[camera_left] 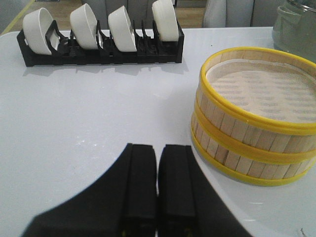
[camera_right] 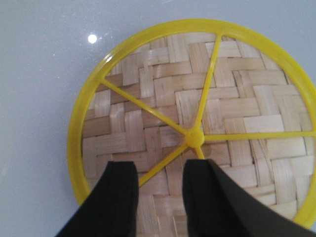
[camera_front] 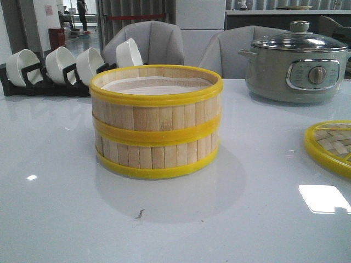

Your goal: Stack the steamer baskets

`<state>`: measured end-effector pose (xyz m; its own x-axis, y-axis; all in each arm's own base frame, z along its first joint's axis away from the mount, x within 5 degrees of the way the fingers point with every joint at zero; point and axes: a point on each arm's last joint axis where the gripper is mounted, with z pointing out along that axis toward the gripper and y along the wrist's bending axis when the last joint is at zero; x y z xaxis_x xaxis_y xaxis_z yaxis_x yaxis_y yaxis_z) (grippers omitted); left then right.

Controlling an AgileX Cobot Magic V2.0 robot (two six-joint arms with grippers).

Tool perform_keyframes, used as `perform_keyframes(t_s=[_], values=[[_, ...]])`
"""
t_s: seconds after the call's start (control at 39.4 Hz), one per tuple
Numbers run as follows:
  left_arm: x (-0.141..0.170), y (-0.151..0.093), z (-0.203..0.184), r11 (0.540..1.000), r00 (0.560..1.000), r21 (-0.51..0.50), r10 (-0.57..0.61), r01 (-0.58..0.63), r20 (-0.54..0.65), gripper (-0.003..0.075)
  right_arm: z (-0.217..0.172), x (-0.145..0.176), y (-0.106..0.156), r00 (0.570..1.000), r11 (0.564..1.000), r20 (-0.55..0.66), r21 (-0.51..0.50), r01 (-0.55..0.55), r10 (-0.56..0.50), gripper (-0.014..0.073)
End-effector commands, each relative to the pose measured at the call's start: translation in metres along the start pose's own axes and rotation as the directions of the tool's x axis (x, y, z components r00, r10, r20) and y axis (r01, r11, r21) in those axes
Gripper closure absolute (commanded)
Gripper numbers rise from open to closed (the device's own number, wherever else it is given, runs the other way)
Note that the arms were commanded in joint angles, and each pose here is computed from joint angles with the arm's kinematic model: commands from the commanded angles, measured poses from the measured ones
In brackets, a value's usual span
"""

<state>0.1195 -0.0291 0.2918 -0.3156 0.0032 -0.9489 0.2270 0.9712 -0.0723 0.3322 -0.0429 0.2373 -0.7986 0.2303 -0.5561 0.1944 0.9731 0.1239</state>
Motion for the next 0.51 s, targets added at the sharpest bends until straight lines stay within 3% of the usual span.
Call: perform_keyframes(t_s=[0.0,0.23,0.48], values=[[-0.018,-0.001,-0.003,1.0,0.993,0.001,-0.015,0.015,0.118,0.0633,-0.001,-0.024,0.0,0.998,1.0,0.061,0.009,0.027,-0.027,0.0255],[-0.018,-0.001,-0.003,1.0,0.993,0.001,-0.015,0.015,0.118,0.0633,0.018,-0.04,-0.004,0.995,0.994,0.017,0.053,0.096,-0.097,0.0255],[-0.018,-0.001,-0.003,1.0,0.993,0.001,-0.015,0.015,0.118,0.0633,0.017,-0.043,-0.003,0.996,0.994,0.0,0.052,0.091,-0.091,0.0255]])
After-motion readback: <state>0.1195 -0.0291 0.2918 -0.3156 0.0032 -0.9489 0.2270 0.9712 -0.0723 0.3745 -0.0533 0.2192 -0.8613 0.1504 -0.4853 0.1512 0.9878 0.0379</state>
